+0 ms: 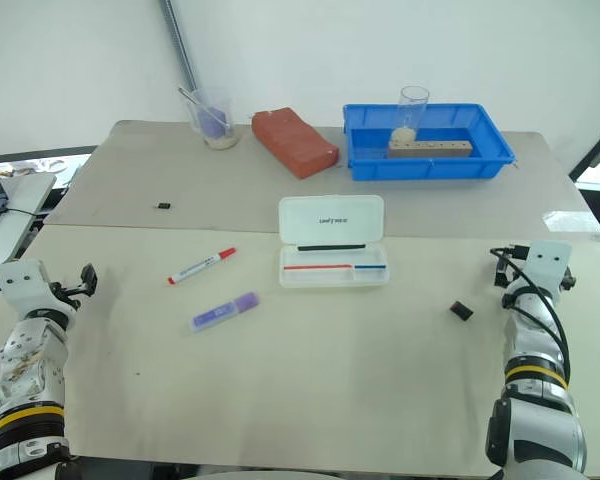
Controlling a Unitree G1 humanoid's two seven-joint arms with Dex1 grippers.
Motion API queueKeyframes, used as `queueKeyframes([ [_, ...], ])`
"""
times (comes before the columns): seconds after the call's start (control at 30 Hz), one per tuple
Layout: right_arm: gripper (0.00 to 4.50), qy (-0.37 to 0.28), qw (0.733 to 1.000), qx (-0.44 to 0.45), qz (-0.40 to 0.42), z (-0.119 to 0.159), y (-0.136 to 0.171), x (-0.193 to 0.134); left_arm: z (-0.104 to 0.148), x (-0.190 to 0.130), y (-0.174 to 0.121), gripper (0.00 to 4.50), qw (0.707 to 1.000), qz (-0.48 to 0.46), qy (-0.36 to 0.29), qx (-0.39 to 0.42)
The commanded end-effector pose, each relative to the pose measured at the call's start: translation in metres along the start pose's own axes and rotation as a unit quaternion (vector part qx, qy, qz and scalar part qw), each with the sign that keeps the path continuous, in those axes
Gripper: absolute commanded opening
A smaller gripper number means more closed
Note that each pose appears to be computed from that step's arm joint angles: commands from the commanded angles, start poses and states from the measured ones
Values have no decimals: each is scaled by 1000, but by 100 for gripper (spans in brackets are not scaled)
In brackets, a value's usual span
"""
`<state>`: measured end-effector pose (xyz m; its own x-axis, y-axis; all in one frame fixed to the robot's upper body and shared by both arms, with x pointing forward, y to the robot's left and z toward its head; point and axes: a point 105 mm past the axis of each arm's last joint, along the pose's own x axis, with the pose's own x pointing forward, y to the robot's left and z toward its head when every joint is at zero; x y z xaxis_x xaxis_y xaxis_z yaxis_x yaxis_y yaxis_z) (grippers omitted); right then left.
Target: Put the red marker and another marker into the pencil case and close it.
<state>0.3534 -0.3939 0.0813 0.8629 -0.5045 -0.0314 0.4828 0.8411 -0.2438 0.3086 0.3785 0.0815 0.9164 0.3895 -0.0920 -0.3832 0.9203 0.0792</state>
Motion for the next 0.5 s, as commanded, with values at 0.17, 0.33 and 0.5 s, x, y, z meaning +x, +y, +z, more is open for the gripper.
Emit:
queueKeyframes([
  [0.17, 450, -37, 999, 0, -14, 27, -13, 6, 18, -3, 9, 446, 999, 8, -31, 1],
  [0.33, 450, -64, 998, -8, 12, 47, -9, 10, 34, -7, 4, 446, 998, -35, -51, 29],
  [0.5, 450, -106, 979, -43, 170, 91, 24, 5, 91, -15, -65, 446, 958, -234, -101, 132],
])
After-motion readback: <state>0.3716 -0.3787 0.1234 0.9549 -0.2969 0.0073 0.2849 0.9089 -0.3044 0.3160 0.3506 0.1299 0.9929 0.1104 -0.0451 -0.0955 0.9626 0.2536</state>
